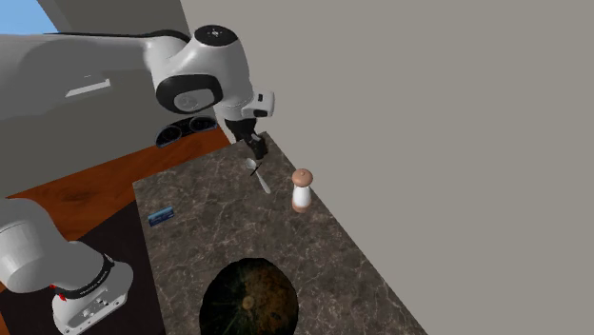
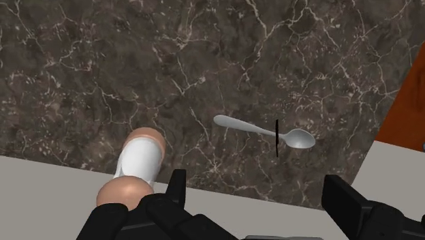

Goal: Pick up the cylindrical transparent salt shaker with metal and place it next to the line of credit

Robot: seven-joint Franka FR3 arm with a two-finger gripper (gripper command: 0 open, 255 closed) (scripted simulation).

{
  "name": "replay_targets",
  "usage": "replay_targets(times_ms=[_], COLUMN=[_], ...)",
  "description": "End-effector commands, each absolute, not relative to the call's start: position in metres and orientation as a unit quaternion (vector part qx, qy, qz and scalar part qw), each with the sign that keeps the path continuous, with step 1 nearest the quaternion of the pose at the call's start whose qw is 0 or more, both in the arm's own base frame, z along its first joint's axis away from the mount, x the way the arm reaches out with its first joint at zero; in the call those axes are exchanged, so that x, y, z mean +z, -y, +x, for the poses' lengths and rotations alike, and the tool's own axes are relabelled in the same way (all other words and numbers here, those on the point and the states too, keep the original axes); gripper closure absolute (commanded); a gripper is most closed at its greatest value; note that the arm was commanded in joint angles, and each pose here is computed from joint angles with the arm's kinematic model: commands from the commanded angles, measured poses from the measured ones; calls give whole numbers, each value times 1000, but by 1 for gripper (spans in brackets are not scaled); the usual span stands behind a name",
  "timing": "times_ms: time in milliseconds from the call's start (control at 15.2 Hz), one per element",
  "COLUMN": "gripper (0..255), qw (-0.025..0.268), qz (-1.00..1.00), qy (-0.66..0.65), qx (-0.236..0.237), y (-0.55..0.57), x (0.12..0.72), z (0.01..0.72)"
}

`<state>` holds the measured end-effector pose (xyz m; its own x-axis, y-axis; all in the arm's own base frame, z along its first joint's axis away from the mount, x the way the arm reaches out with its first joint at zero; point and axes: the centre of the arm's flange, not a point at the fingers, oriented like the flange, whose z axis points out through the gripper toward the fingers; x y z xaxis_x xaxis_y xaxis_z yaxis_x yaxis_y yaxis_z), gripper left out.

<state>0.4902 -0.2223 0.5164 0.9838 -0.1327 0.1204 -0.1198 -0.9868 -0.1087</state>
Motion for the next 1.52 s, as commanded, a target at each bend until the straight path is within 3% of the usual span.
replay_targets(times_ms=[0,792,1452], gripper=[0,0,0], qw=[52,64,64], qz=[-994,-993,-992], qy=[-67,-91,-92], qx=[-62,-50,-50], y=[242,354,353], x=[503,428,386], z=[506,596,603])
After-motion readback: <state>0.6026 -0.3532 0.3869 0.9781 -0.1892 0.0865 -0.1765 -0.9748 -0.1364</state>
